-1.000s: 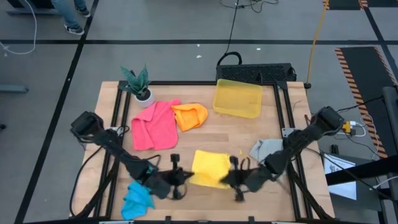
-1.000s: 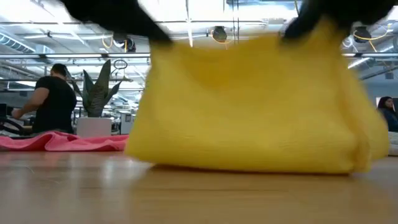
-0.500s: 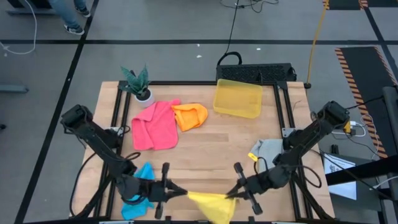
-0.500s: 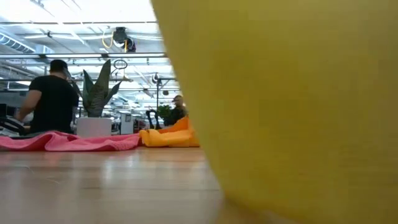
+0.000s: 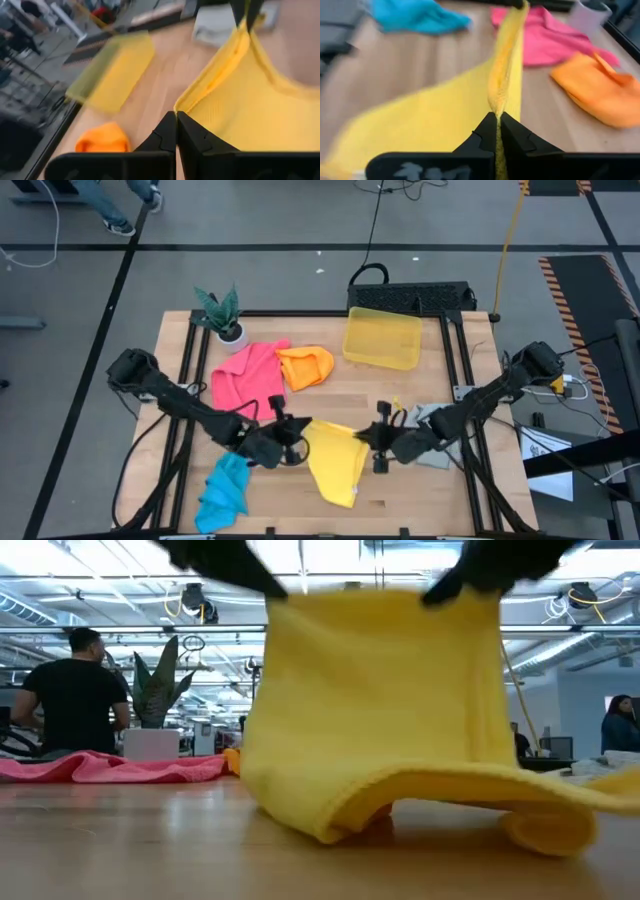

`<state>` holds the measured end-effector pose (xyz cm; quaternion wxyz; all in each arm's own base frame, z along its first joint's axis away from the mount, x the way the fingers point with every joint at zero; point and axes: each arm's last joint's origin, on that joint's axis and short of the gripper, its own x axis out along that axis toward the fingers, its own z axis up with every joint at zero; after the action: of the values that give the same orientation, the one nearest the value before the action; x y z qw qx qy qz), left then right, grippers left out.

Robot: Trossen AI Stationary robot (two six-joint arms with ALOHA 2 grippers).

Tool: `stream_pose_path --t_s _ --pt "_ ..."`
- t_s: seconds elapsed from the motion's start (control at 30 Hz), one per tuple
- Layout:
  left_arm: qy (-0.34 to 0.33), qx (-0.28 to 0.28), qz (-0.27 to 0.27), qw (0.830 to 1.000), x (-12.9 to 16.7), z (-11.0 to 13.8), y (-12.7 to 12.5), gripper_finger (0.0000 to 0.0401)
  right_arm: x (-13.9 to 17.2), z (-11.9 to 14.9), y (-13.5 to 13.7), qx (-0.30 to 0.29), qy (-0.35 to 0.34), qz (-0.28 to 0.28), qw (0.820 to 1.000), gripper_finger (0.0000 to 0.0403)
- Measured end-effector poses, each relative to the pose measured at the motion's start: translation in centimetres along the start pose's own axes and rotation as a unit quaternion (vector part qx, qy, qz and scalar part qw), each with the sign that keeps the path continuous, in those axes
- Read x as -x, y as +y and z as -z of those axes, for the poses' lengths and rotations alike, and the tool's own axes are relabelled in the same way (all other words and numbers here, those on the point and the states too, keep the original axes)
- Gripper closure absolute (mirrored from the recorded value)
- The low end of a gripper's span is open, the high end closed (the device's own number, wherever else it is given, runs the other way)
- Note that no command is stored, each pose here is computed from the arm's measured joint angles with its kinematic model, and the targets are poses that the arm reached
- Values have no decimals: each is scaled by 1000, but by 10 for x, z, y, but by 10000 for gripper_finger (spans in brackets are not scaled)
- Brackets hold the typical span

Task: Fold microfiber towels
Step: Fold the yellow kitchen towel

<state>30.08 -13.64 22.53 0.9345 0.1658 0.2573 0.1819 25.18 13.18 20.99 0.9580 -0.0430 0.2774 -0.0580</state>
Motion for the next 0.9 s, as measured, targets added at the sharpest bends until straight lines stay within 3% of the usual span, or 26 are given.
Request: stream_pose_path --t_s 0.17,0.23,0.3,0.37,0.43,0.53,0.63,0.73,0.83,0.9 --pt "15 -16 -3 1000 -11 6 -2 396 -11 14 -14 6 25 31 999 401" --pt "1 -6 12 1000 -4 2 -5 396 -6 10 -11 -2 10 17 1000 401" --pt "-23 3 54 998 12 -5 -10 392 2 -2 -1 -20 -24 -50 998 401" --pt "-58 18 112 992 30 -14 -16 390 13 -14 10 -35 -68 -148 986 401" --pt "-88 28 177 980 49 -21 -23 392 25 -25 23 -38 -122 -248 960 401" --pt "-153 60 261 951 77 -35 -29 397 43 -38 38 -31 -203 -341 918 401" --pt "-217 88 297 926 100 -46 -32 390 56 -44 45 -38 -257 -361 896 401" --pt "-263 80 308 911 114 -51 -36 394 61 -47 48 -43 -278 -380 881 401" --pt "-267 58 290 917 116 -50 -36 398 63 -48 47 -47 -280 -372 884 401" --pt "-240 49 242 939 108 -47 -32 395 57 -46 42 -52 -263 -328 906 401"
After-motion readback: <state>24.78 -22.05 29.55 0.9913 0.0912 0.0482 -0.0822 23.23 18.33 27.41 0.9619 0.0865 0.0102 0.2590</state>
